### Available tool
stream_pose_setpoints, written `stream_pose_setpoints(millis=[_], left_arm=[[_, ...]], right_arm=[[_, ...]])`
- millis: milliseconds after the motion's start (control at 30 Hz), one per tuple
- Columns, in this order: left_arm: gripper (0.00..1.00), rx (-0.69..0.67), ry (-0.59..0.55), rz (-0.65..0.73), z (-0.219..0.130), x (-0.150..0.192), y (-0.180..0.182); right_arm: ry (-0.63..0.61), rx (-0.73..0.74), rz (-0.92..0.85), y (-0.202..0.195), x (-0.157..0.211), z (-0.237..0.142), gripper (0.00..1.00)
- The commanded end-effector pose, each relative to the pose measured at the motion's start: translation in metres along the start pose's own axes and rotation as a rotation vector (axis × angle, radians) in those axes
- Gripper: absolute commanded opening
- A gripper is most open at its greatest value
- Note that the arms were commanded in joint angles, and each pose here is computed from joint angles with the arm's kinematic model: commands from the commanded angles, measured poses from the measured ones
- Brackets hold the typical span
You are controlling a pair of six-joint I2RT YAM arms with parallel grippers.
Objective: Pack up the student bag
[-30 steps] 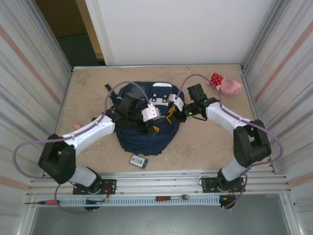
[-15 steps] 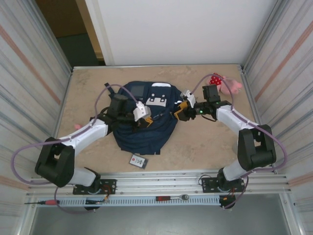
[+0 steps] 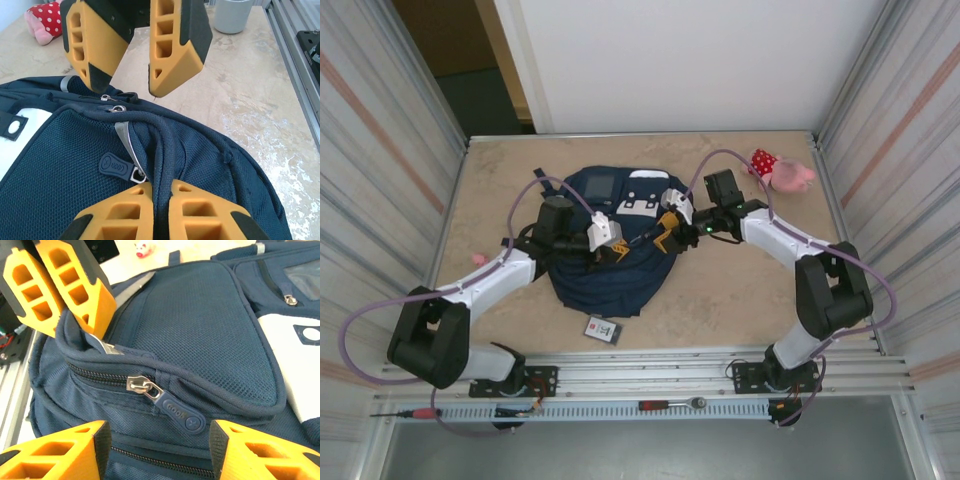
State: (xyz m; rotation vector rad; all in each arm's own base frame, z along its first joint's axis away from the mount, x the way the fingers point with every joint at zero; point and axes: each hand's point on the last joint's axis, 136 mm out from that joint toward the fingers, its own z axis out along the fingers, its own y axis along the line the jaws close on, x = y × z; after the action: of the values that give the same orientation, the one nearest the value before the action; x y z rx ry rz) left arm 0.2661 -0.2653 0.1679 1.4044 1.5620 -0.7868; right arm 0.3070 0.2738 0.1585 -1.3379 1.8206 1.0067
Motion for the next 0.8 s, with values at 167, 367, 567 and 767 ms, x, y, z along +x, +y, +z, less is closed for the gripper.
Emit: stream_pose_setpoints(millis=[167,367,567,767], left_arm=[[0.05,0.061,-0.086,0.108,-0.008,-0.028,-0.014],[0.05,0.082,-0.069,0.134,-0.003,-0.028,-0.019],[0.05,0.021,-0.043,0.117,-0.001,-0.023,-0.007],[0.05,0.01,-0.048,0.116,-0.002,-0.025,-0.002]], right_arm=[[0.018,-0.073,-0.033,0.007,-0.001,0.017,0.55],[0.032,-0.124,-0.008,0.013,0.002,0.02,0.5],[0.085,-0.188,0.049,0.038,0.01,0.007,0.37],[0.108,-0.198,0.098,0.046,0.014,0.003,0.33]])
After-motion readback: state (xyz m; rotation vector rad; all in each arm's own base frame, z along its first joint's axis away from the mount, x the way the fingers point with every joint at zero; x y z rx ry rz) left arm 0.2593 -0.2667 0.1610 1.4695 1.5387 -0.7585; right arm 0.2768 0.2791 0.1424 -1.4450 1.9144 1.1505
